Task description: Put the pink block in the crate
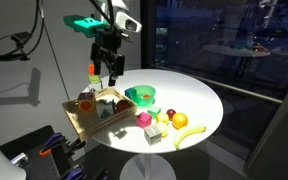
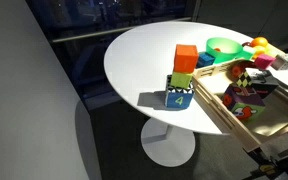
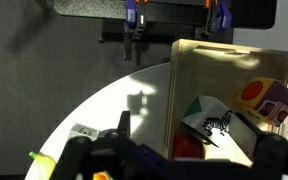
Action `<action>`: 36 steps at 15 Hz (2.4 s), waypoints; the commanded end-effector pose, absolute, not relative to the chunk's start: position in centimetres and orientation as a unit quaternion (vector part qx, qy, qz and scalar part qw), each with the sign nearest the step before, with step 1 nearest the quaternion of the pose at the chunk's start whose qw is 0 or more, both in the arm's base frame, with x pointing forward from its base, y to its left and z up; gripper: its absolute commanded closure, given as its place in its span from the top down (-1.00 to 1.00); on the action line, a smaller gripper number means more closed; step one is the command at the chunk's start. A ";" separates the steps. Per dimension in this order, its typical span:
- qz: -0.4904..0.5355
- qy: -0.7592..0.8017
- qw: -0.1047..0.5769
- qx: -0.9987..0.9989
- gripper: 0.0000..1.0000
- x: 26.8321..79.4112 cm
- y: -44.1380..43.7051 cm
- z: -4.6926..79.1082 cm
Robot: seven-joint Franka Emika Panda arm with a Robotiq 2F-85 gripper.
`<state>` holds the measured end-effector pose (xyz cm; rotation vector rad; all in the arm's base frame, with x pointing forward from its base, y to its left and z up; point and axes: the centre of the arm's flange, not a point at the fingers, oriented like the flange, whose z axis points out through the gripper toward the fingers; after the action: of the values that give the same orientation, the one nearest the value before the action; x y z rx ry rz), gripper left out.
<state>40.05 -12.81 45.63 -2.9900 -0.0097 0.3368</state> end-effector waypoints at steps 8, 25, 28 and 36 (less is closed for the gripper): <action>0.107 0.013 0.051 -0.993 1.00 41.5 -12.8 44.6; 0.041 0.074 -0.029 -0.996 1.00 48.5 -14.6 33.4; 0.033 0.069 -0.031 -0.997 1.00 48.9 -14.9 31.9; 0.025 0.042 -0.029 -0.998 1.00 49.6 -14.5 28.4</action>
<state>49.39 -14.47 29.19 -3.1855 0.1831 0.1090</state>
